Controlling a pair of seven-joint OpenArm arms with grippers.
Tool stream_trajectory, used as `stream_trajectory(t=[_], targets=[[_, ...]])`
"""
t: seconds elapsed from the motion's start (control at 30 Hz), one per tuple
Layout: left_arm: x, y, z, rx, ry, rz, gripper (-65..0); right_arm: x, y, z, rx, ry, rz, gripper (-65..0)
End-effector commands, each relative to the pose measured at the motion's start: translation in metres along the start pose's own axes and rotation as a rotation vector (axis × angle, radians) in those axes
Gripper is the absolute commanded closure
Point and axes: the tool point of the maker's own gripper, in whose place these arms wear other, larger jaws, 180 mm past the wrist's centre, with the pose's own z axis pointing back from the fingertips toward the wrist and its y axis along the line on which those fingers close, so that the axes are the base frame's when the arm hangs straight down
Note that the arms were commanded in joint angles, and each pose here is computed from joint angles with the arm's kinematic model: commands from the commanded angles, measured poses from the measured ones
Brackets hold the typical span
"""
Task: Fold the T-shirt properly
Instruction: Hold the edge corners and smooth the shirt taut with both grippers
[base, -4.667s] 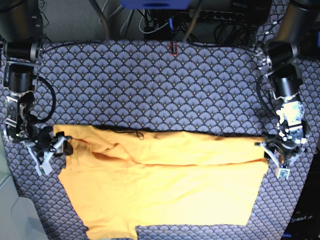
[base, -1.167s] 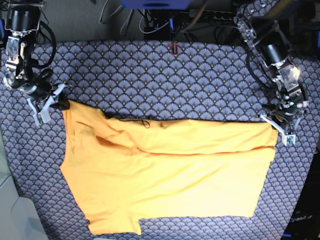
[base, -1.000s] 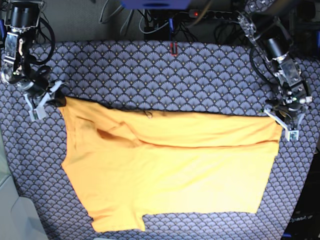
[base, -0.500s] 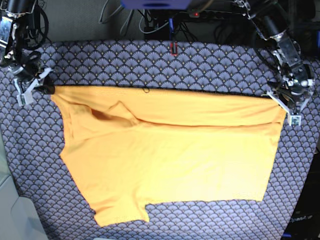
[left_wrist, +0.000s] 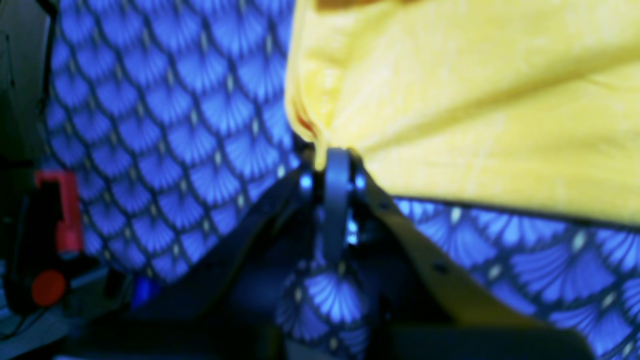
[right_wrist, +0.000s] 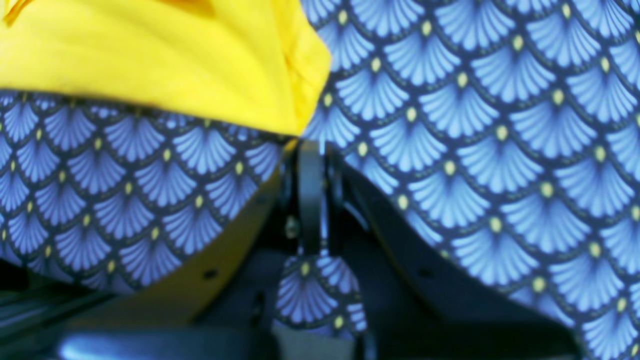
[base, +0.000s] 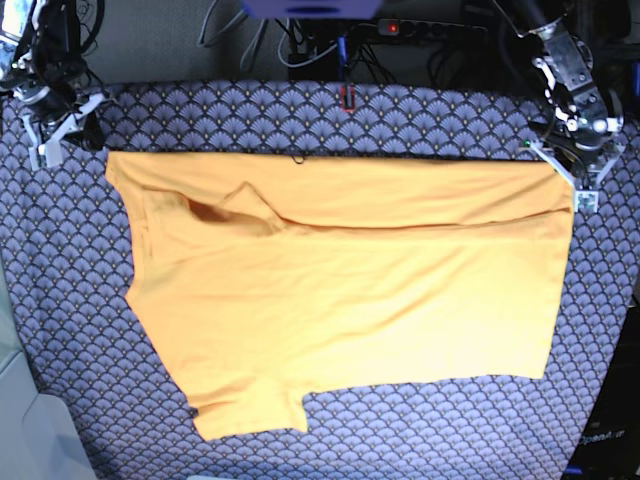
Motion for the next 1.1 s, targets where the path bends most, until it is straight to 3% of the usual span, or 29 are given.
stream_trajectory(t=[0.0, 0.27, 0.43, 0.8, 0.93, 1.07], targets=[[0.014, 0.013, 0.004, 0.037, -0.042, -0.006, 0.0, 0.016, -0.008, 0.006, -0.015, -0.047, 0.018, 0.0], [0.016, 0.014, 0.003, 0.038, -0.043, -0.003, 0.0, 0.015, -0.008, 0.009, -0.017, -0.039, 0.031, 0.0], [0.017, 0.012, 0.002, 0.034, -0.047, -0.004, 0.0, 0.020, -0.016, 0.003, -0.026, 0.025, 0.057, -0.9], [0.018, 0.012, 0.002, 0.033, -0.050, -0.005, 0.0, 0.038, -0.018, -0.007, -0.032, 0.041, 0.063, -27.2], [0.019, 0.012, 0.002, 0.034, -0.052, -0.005, 0.0, 0.034, -0.017, -0.008, -0.028, 0.057, 0.058, -32.0], [0.024, 0.012, 0.001, 0.032, -0.061, 0.002, 0.0, 0.040, -0.012, -0.011, -0.021, 0.037, 0.055, -32.6]])
